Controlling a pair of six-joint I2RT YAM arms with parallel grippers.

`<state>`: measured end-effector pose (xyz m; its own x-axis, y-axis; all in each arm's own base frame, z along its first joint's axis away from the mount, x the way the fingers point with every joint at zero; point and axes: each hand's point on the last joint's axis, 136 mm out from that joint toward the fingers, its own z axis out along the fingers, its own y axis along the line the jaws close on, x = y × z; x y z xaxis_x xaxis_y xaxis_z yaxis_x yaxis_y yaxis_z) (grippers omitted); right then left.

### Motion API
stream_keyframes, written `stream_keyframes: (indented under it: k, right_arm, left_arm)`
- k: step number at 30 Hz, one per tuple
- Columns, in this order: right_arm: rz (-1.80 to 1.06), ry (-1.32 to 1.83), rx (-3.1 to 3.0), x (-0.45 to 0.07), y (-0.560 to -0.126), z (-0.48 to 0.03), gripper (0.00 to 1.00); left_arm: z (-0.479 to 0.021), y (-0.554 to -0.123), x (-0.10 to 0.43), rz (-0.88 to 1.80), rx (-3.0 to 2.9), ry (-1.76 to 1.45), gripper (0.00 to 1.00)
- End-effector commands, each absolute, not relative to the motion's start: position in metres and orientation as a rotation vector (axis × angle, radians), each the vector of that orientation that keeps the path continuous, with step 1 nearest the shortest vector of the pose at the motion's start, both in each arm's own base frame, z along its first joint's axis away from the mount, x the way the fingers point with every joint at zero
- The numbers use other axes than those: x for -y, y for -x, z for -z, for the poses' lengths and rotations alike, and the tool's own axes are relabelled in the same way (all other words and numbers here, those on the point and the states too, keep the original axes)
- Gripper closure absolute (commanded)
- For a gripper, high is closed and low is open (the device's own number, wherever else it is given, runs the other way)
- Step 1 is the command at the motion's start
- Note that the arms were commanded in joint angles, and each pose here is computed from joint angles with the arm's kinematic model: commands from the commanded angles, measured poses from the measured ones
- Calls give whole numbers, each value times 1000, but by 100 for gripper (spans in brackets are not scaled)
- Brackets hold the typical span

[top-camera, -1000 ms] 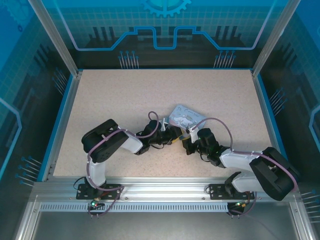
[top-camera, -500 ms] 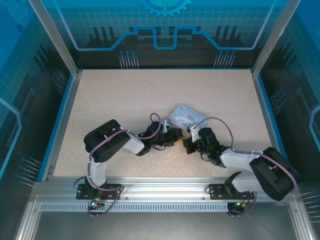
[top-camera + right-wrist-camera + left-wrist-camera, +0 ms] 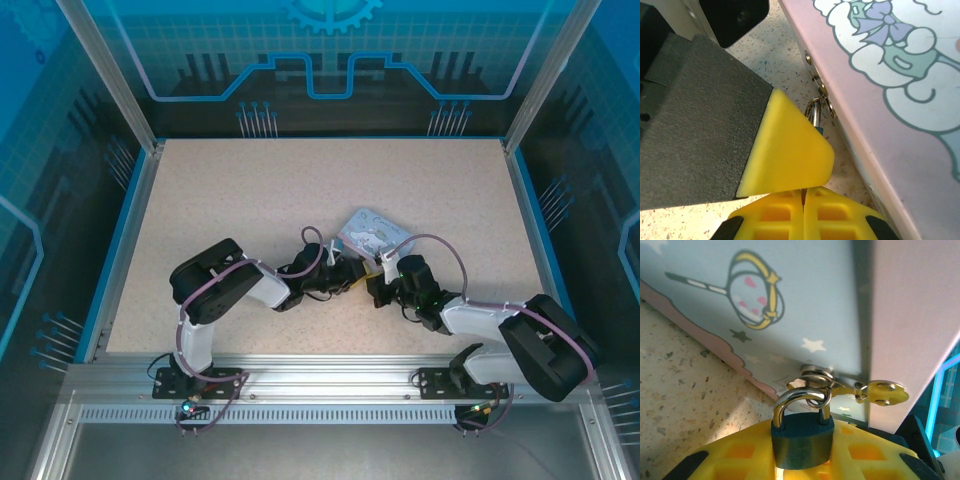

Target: Unlock the padlock with the key

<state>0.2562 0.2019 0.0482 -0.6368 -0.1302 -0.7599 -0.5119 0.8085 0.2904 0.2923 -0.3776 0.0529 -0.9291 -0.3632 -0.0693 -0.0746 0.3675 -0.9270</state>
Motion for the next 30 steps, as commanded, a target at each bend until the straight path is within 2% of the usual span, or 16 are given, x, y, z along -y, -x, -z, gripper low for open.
stream_keyframes:
  k: [1,7,15,20,23,30]
  right_arm:
    - [-694,484,-2158,-211,-260,-65,96]
    - [-723,489,-2147,-209,-256,-69,87]
    - [-759,487,-2146,-201,-246,-74,64]
    - [-786,418,-2140,-184,-239,-80,56]
    - [-829,345,-2121,-173,-235,-85,55]
    - [-917,298,-2131,-172,-228,-85,68]
  left_arm:
    - [-76,-293,391,1654,-2311,330,76]
    - [-78,-294,392,1652,-2304,329,78]
    - [-81,-296,392,1650,-2296,327,79]
    - [-82,-297,392,1646,-2294,328,79]
    - [-83,-298,393,1646,-2293,328,80]
    - [-82,-298,394,1646,-2295,327,80]
